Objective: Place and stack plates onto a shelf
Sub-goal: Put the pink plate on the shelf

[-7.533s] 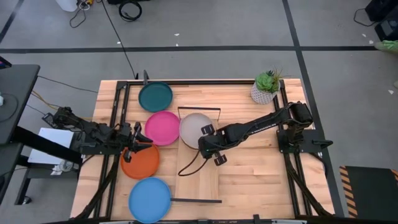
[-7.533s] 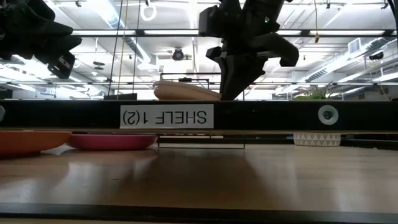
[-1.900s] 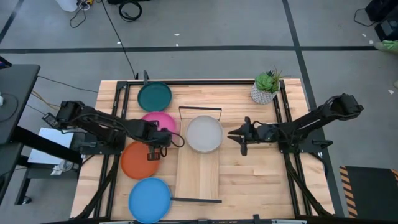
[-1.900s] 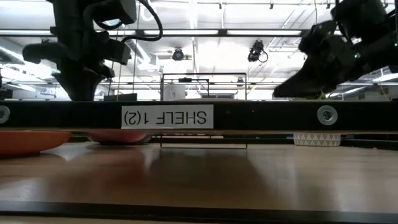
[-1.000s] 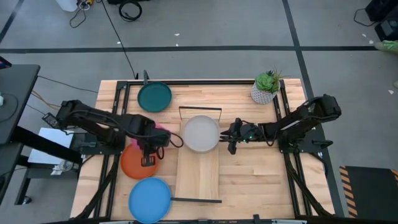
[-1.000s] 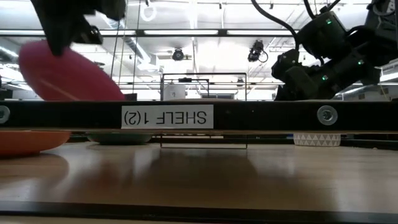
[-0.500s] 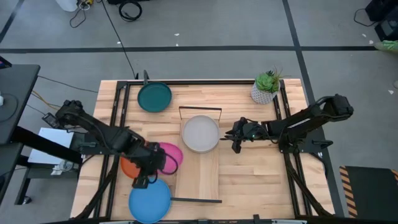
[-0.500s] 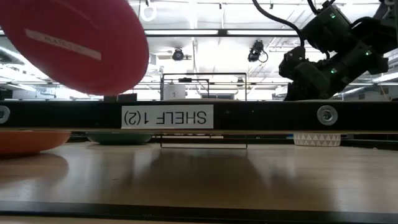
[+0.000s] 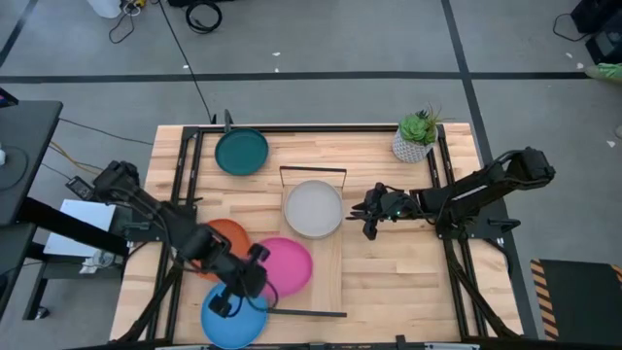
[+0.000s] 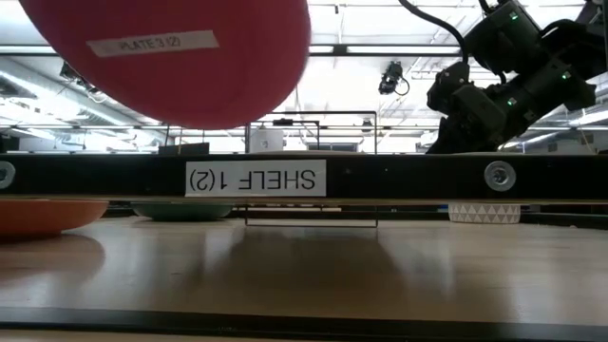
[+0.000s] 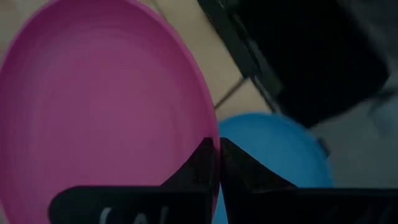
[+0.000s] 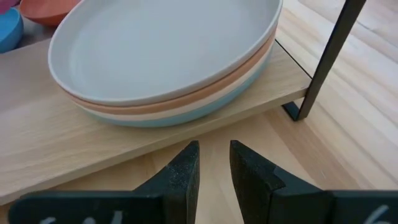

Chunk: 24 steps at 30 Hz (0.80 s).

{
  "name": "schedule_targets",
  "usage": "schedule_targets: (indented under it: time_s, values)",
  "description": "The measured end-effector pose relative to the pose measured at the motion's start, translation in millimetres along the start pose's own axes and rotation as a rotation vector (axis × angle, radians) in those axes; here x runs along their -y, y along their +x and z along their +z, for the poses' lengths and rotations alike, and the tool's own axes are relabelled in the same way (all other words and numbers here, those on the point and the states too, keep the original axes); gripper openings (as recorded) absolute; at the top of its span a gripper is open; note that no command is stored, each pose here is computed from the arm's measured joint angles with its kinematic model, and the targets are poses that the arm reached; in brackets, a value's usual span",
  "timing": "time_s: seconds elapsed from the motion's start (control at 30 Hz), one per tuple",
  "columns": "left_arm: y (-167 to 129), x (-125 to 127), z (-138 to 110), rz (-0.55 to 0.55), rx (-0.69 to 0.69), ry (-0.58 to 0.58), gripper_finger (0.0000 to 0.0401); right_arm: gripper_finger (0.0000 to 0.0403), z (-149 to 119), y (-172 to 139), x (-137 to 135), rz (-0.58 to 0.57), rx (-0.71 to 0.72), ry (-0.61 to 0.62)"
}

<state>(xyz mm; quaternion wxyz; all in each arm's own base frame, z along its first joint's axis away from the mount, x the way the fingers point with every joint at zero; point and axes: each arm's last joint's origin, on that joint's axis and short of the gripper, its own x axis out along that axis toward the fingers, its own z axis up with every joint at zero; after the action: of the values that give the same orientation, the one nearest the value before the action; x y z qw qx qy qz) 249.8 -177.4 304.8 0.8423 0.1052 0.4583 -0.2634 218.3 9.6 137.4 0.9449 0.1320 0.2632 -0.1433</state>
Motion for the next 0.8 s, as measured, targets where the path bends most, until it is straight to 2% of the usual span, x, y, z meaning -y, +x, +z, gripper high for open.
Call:
schedule_targets:
  time_s: [0.07, 0.23, 0.3, 0.53, 0.67, 0.8]
  values:
    - [9.5, 4.9, -0.3, -0.008, -0.027, 0.127, 0.0016, 0.0094, 0.0, -0.1, -0.3, 0.002, 0.001, 0.001]
    - [28.4, 16.5, -7.5, -0.031, -0.134, 0.552, 0.0016, 0.0094, -1.9, -1.0, -4.6, 0.019, -0.005, 0.003]
    - [33.2, 18.6, -9.3, -0.007, -0.167, 0.652, 0.0016, 0.0094, -2.8, -1.7, -7.2, 0.030, -0.006, -0.001]
    - [37.2, 14.5, -7.9, 0.048, -0.183, 0.767, 0.0016, 0.0094, -4.3, -4.0, -14.8, 0.065, 0.003, -0.015]
    - [39.3, 11.2, -3.5, 0.062, -0.148, 0.787, 0.0016, 0.0094, -3.9, -4.5, -16.6, 0.075, 0.013, -0.016]
    - [53.4, 5.4, -2.7, 0.060, -0.152, 0.798, 0.0016, 0.0094, -3.1, -4.4, -16.8, 0.077, 0.021, -0.014]
